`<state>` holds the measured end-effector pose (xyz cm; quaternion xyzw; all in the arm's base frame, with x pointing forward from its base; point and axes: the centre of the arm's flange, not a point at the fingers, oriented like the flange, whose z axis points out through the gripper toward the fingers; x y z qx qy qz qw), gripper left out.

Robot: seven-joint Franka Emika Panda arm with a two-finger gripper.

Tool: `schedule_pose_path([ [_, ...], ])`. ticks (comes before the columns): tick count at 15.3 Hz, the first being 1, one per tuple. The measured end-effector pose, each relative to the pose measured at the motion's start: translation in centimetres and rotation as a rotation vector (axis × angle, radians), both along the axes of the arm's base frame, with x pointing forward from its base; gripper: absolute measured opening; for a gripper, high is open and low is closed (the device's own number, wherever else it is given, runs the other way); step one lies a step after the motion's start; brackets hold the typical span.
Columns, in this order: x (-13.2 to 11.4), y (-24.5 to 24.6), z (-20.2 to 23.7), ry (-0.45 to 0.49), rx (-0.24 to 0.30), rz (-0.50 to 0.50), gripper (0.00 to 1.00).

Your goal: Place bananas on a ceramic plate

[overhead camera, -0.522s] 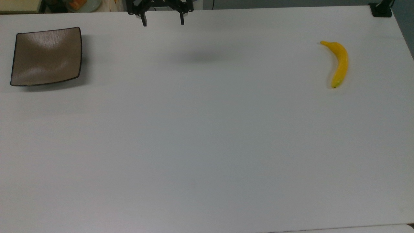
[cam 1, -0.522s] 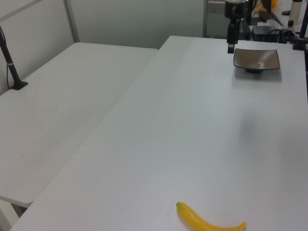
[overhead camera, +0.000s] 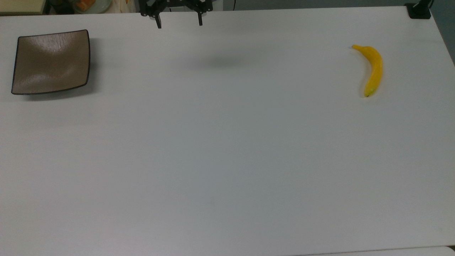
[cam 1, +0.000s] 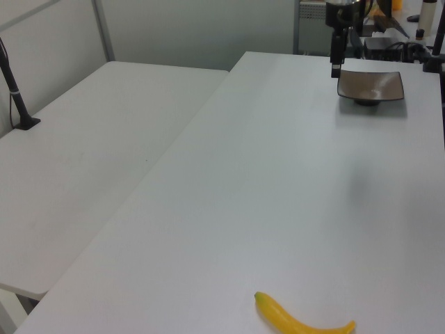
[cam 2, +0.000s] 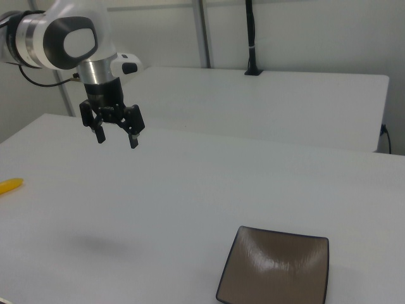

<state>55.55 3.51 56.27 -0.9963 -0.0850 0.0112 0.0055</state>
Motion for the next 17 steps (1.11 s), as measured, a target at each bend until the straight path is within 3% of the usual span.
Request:
schedule_pose_path([
  [17,0.00,-0.04,0.03,0.000,0.000,-0.011,1.00],
])
